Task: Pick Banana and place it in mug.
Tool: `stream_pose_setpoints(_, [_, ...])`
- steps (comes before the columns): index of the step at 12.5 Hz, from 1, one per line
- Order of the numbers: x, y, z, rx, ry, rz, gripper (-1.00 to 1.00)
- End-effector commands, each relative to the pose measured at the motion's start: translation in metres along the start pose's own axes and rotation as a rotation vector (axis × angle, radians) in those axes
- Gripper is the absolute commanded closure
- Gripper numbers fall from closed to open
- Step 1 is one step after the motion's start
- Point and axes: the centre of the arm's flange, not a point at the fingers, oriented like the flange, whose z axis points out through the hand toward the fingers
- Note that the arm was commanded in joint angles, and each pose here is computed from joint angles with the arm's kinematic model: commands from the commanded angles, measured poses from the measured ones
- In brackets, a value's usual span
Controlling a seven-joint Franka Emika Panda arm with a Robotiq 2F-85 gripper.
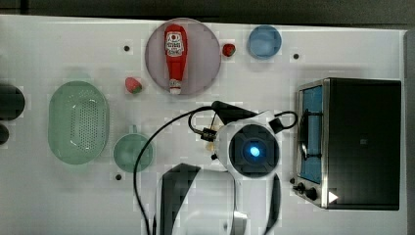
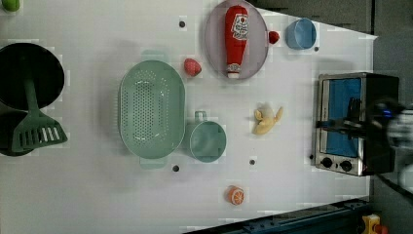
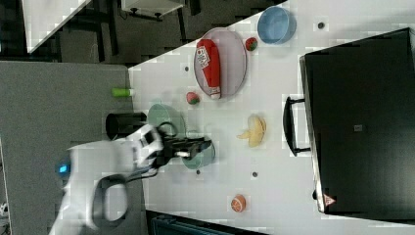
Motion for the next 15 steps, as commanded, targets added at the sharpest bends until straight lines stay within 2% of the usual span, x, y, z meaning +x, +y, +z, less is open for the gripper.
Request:
stream_pose_setpoints(1, [-0.014,-0.016,-0.046,-0.027,-0.029,-0.034,0.46])
stream_pose_setpoints(3, [-0.026,-0.038,-0.068,-0.040,-0.022,-0.054,0.45])
stream_pose_setpoints(7, [-0.057,-0.119,-0.075,-0.072,0.017,0.019,0.46])
stream_pose_setpoints(9, [-0.080,-0.160,-0.069,-0.053,0.004,0.093,0.46])
stream_pose_setpoints(11, [-0.103,-0.196,-0.057,-0.041,-0.033,0.149,0.45])
stream_pose_setpoints(15, [-0.127,-0.246,-0.013,-0.068,-0.070,0.260,0.45])
